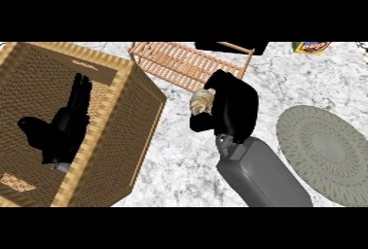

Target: Pick the cupcake from the placemat and place it in the tiered shelf

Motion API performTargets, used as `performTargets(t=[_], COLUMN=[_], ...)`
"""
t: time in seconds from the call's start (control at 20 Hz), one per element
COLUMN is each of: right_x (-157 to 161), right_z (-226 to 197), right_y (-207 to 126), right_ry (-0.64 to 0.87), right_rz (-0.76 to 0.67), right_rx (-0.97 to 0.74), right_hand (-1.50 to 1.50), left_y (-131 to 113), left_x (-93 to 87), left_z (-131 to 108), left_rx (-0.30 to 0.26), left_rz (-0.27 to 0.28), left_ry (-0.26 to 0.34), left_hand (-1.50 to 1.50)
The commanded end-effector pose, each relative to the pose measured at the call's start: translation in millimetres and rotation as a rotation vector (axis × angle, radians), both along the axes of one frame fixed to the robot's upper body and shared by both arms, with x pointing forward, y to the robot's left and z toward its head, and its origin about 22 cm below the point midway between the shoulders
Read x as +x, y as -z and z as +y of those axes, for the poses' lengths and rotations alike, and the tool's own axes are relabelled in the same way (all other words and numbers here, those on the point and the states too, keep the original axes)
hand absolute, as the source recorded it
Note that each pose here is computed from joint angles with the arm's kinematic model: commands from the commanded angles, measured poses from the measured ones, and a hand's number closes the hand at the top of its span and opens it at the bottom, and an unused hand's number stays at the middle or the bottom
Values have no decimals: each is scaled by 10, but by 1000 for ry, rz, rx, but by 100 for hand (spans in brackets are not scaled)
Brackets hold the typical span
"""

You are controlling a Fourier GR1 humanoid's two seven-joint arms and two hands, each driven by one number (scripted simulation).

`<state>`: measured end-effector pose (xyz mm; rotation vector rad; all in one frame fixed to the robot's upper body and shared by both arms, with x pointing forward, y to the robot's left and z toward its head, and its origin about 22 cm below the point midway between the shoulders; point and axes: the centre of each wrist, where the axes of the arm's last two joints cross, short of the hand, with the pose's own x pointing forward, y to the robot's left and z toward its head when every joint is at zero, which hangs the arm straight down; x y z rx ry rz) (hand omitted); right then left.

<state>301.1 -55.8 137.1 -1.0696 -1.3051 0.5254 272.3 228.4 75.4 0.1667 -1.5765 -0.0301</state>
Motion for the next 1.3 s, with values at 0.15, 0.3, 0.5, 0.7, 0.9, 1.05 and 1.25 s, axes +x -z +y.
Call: performTargets(t=[0.15, 0.3, 0.5, 0.7, 0.9, 1.05, 1.25], right_x=[26, 82, 251, 351, 498, 570, 700], right_z=[380, 434, 442, 457, 449, 479, 450], right_y=[-440, -648, -685, -834, -762, -778, -705], right_ry=[233, 256, 307, 327, 361, 374, 411], right_rz=[-103, -148, -172, -196, -195, -213, -231], right_rx=[39, 38, 33, 60, 70, 64, 77], right_hand=[150, 150, 150, 150, 150, 150, 150], left_y=[-56, -4, -2, 15, 51, 25, -33], left_x=[63, 46, 19, 57, 60, 73, 57], left_z=[-18, -20, 27, 15, 69, 20, 87], left_rx=[5, 10, 17, 12, 29, 15, 8], left_rz=[-36, -27, -26, -45, -25, -40, -50], left_ry=[16, 16, 12, 11, -1, 4, 10], left_hand=[0, 0, 0, 0, 0, 0, 0])
